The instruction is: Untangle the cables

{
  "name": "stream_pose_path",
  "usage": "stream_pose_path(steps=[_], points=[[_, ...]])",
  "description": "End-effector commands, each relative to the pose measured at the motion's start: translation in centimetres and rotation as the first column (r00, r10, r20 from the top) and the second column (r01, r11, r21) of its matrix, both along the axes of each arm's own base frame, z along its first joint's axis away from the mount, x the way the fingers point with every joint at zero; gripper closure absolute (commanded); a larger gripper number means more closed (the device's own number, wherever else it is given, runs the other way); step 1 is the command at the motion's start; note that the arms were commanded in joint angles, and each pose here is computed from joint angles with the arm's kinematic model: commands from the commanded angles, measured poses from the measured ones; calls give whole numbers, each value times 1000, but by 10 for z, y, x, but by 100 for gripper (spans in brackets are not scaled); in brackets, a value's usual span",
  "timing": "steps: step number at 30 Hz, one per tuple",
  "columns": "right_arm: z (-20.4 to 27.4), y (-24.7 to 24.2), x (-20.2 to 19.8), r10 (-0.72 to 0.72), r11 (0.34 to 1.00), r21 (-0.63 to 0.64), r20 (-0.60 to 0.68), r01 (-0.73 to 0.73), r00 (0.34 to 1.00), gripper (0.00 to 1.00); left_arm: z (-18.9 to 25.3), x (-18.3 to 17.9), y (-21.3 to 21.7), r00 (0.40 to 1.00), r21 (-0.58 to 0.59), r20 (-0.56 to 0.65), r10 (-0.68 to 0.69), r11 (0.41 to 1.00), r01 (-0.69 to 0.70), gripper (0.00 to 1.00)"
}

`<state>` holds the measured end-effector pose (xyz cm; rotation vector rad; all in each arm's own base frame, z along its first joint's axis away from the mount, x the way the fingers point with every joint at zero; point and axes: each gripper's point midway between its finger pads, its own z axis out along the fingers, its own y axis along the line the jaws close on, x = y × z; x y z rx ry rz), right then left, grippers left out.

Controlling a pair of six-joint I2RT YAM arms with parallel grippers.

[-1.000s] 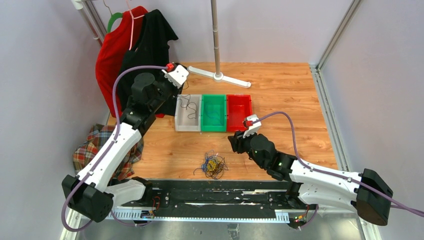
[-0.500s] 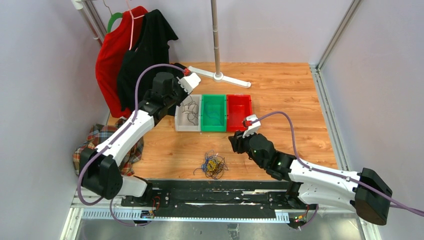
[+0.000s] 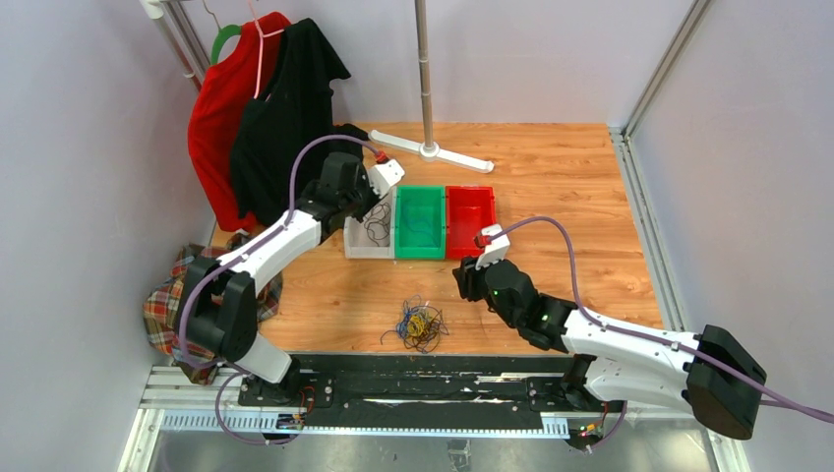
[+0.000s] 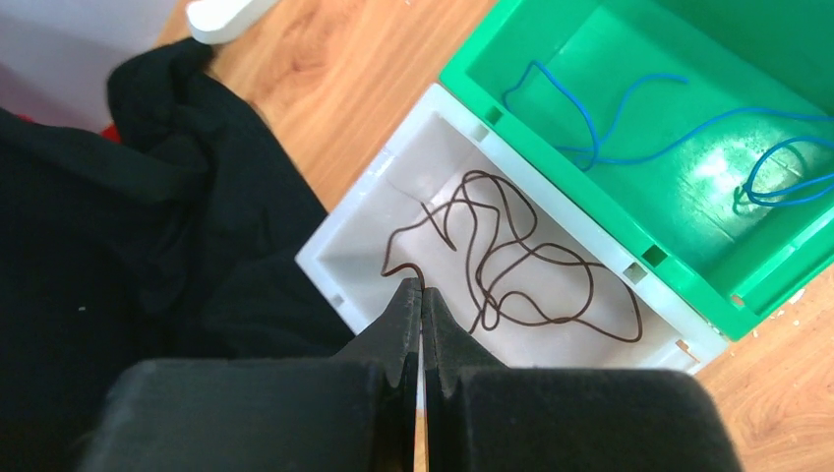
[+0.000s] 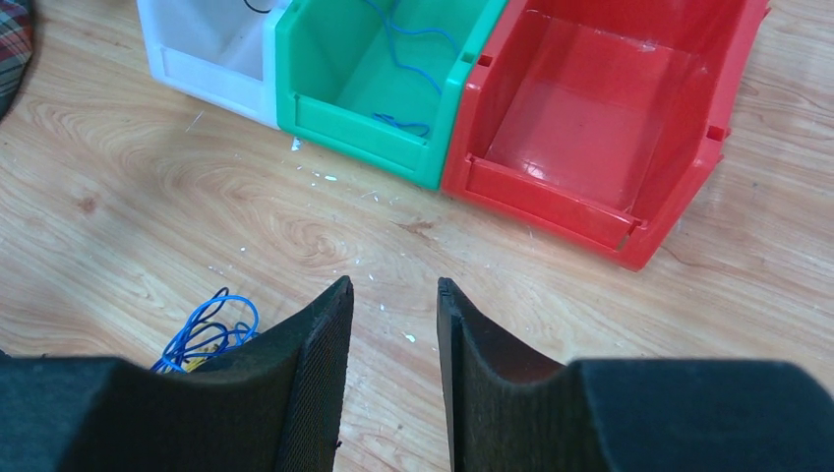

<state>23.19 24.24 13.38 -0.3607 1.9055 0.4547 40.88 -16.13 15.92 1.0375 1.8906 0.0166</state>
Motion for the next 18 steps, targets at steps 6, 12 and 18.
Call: stream_pose_path(steps=[6,12,18], points=[[6,-4,8,-21,1000,3,2,21,1000,64,-42,13,-12,998,0,-68,-6,1000,6,100],[13,-3,9,-11,1000,13,6,11,1000,64,-42,25,-19,988,9,-153,3,1000,-2,74],[24,-2,8,5,999,35,22,-5,1000,64,8,13,-23,970,-56,-236,-49,998,36,27]])
